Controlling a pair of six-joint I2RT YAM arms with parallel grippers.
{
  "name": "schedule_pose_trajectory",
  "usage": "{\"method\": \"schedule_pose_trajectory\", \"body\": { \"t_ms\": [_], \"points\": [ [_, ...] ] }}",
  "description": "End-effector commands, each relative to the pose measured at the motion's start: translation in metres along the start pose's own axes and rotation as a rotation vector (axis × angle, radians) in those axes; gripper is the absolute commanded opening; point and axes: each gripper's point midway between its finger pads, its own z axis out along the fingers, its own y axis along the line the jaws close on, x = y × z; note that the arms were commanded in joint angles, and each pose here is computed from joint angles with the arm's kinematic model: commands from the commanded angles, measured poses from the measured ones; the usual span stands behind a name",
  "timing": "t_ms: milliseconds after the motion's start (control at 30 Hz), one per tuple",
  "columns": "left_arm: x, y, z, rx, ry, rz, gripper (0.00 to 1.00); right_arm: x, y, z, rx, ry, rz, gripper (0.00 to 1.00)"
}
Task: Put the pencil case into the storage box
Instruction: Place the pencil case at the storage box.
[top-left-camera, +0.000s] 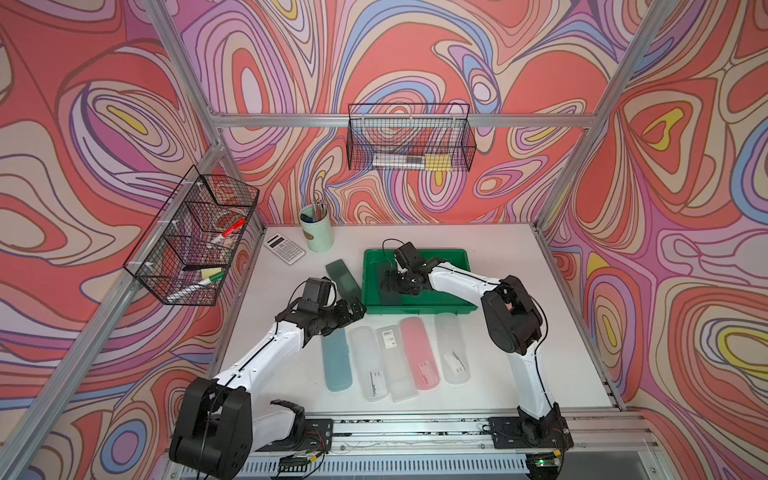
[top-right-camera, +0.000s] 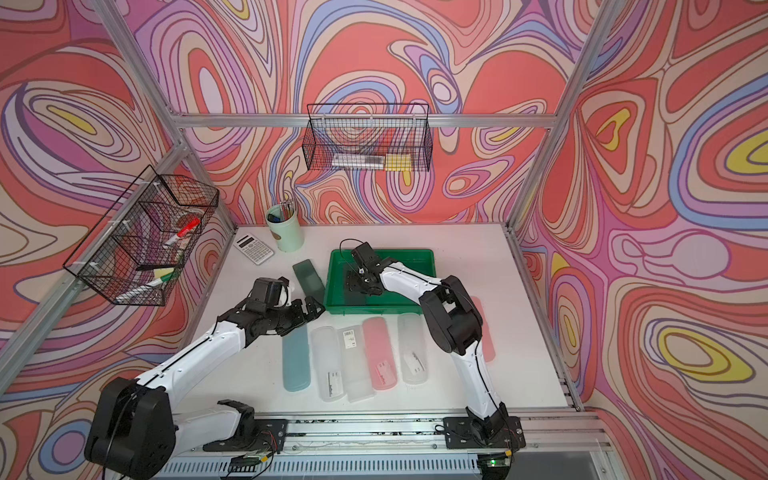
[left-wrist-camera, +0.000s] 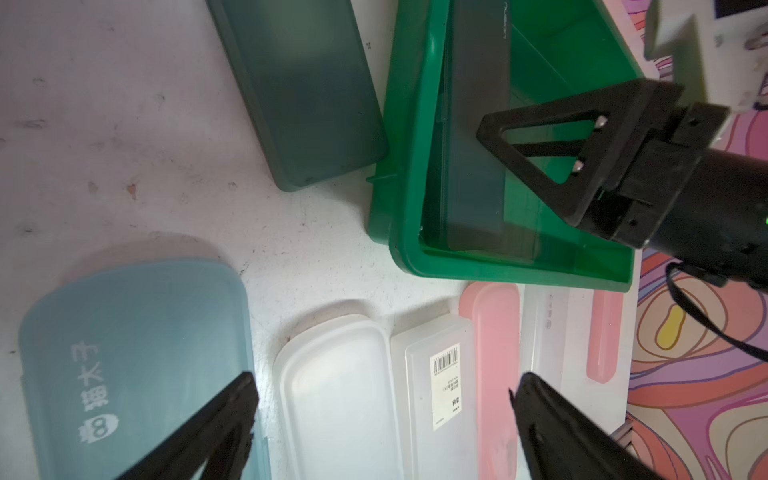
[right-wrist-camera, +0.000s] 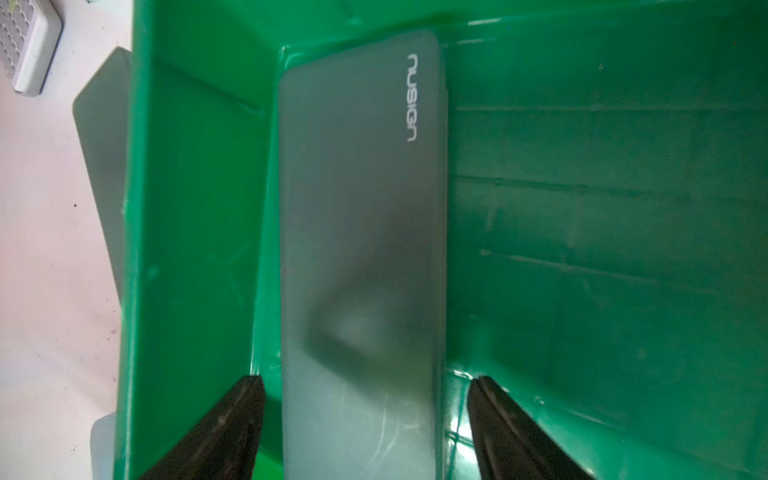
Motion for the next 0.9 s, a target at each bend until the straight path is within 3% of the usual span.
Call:
{"method": "schedule_pose_trajectory", "body": {
  "t_ms": [0,300,533,700,867],
  "points": [
    [-0.003,-0.006,-0.003,0.030,-0.013,0.000,0.99,-0.005,0.019,0.004,-0.090,-0.006,0.014,0.79],
    [-0.009,-0.011,-0.003,0.051,-0.038,-0.002,0.99,-0.009,0.040,0.005,-0.226,-0.035,0.094,0.79],
    [-0.003,-0.011,-0.008,0.050,-0.017,0.006,0.99,-0.009,0.045,0.013,-0.247,-0.032,0.139,0.80],
    [0.005,-0.008,-0.017,0.043,-0.019,0.010,0.99,-0.019,0.047,-0.007,-0.220,-0.078,0.131,0.83],
    [0.006,-0.010,-0.022,0.053,-0.020,0.001,0.99,-0.028,0.040,-0.059,-0.133,-0.140,0.099,0.84]
  ]
}}
